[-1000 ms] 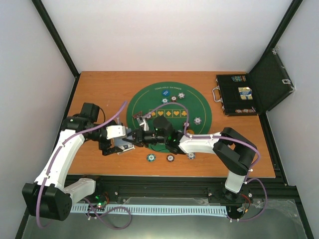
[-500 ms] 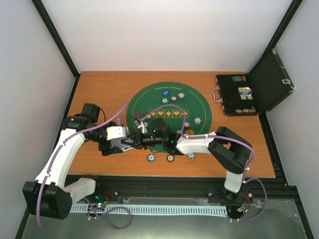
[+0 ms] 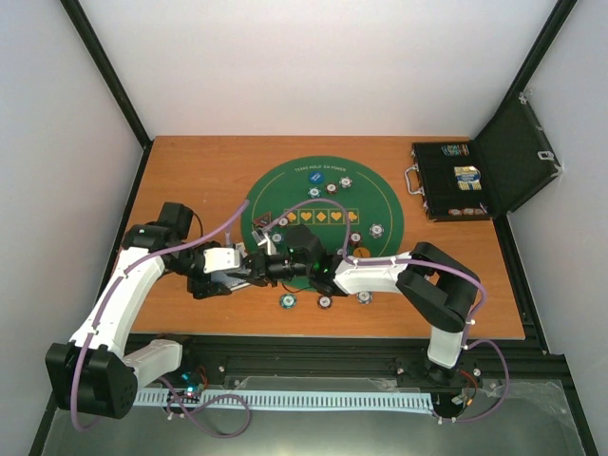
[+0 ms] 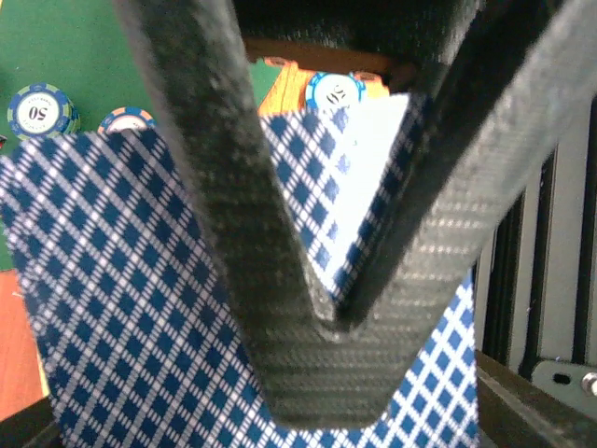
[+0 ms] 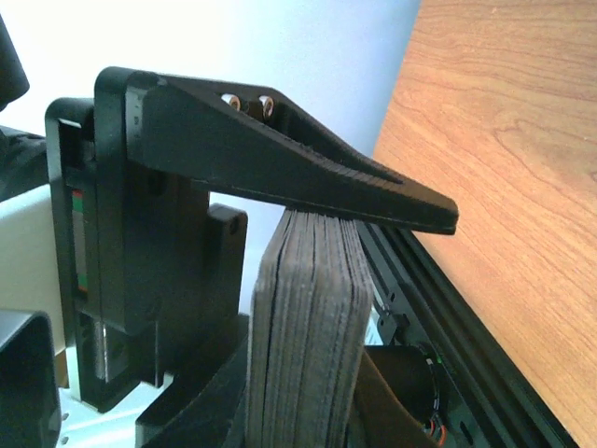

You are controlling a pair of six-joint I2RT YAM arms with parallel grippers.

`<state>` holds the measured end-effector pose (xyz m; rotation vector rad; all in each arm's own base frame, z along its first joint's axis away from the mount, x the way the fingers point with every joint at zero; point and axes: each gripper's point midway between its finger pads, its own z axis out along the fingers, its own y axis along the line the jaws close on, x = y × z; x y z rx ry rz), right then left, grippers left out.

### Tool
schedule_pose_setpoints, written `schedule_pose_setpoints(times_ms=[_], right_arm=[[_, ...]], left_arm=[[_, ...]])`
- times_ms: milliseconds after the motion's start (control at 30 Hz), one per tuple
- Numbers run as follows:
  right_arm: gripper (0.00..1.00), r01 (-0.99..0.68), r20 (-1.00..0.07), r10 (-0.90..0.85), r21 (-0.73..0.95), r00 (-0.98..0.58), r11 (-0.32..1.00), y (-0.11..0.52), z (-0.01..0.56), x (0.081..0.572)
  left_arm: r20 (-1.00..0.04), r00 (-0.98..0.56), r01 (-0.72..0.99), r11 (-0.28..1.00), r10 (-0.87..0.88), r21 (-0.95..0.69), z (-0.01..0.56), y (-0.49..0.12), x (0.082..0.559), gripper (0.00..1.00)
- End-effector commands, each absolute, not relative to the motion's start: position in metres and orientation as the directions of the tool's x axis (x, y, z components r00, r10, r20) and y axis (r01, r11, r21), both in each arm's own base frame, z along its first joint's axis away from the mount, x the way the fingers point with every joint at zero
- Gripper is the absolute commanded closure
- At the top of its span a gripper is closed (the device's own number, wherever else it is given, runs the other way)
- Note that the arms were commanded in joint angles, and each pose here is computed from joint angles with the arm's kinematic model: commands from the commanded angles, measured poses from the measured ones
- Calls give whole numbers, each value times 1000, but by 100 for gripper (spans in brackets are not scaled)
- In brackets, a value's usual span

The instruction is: Distribute texas hold em gaming equipment

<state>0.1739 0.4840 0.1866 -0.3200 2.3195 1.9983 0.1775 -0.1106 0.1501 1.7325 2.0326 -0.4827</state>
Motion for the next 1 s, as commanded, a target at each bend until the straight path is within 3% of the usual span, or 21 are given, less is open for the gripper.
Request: schedule_pose_setpoints(times_ms=[0, 200, 533, 800, 967], right_arm=[[92, -228, -216, -111, 966, -970, 118, 490, 190, 174], [92, -218, -201, -108, 961, -974, 169, 488, 174, 175], [95, -209, -186, -101, 915, -977, 344, 477, 127, 178], [96, -211, -191, -92, 903, -977, 374, 471, 118, 178], [96, -225, -207, -88, 888, -974, 401, 466, 116, 178]], left_arm=[[-556, -94, 989, 144, 826, 47, 163, -117, 185, 27], [-556, -76, 988, 137, 828, 69, 166, -116, 186, 36], [-575, -65, 982, 154, 815, 108, 176, -118, 187, 37], [-590, -99, 978, 186, 801, 89, 178, -120, 190, 38], [-618, -122, 975, 209, 776, 71, 188, -125, 192, 50]])
